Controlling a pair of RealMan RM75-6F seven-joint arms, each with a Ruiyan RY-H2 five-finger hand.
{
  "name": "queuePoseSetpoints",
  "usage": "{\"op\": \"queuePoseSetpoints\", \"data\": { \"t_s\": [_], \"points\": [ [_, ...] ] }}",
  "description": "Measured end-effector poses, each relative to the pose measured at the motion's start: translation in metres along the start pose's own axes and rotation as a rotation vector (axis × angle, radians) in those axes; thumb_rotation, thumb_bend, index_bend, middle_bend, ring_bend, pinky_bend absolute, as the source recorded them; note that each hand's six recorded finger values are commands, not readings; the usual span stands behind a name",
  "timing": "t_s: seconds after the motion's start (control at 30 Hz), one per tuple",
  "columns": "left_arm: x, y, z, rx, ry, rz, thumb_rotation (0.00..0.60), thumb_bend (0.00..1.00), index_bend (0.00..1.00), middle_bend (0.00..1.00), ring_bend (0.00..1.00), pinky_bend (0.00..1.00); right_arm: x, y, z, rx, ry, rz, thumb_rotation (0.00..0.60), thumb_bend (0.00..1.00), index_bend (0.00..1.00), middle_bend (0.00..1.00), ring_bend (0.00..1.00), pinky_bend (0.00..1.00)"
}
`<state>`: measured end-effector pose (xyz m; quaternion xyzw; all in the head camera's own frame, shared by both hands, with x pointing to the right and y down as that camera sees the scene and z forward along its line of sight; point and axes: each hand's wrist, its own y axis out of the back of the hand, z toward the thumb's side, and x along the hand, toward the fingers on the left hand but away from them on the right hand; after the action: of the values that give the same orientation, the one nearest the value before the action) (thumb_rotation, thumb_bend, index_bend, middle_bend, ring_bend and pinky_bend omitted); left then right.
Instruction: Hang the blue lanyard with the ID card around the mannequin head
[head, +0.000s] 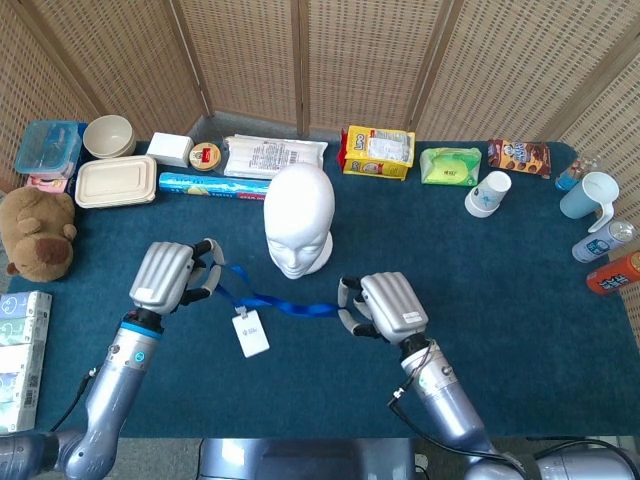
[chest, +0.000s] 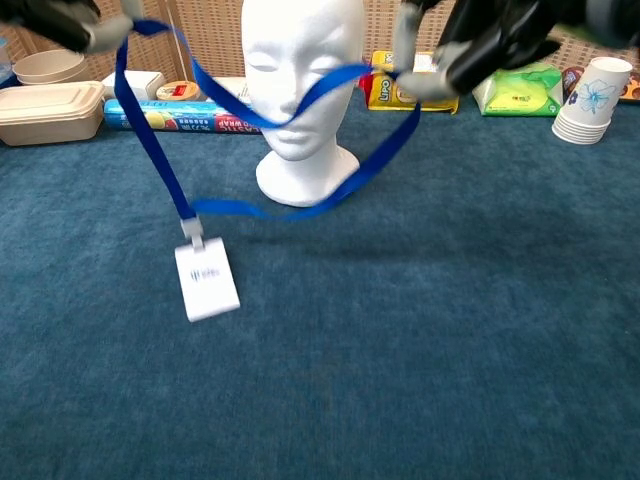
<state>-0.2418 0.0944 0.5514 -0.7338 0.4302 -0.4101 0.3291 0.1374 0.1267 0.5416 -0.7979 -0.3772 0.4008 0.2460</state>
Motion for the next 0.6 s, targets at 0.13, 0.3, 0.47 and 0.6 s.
{"op": "queuePoseSetpoints", "data": {
  "t_s": [0.13, 0.3, 0.47, 0.6],
  "points": [
    [0.004, 0.017, 0.008, -0.016, -0.019, 0.033, 0.6, 0.48, 0.56, 1.0, 1.0, 1.0, 0.001, 0.023, 0.007, -0.023, 0.026, -0.023, 0.6, 0.46, 0.63, 1.0, 1.0, 1.0],
    [0.011, 0.031, 0.018, -0.029, -0.037, 0.062, 0.6, 0.48, 0.56, 1.0, 1.0, 1.0, -0.004, 0.041, 0.014, -0.06, 0.047, -0.033, 0.6, 0.46, 0.63, 1.0, 1.0, 1.0],
    [0.022, 0.044, 0.029, -0.062, -0.041, 0.086, 0.6, 0.48, 0.56, 1.0, 1.0, 1.0, -0.014, 0.057, 0.017, -0.087, 0.051, -0.042, 0.6, 0.46, 0.63, 1.0, 1.0, 1.0],
    [0.031, 0.048, 0.035, -0.092, -0.036, 0.094, 0.6, 0.48, 0.56, 1.0, 1.0, 1.0, -0.025, 0.068, 0.015, -0.098, 0.042, -0.046, 0.6, 0.46, 0.63, 1.0, 1.0, 1.0]
  ]
}}
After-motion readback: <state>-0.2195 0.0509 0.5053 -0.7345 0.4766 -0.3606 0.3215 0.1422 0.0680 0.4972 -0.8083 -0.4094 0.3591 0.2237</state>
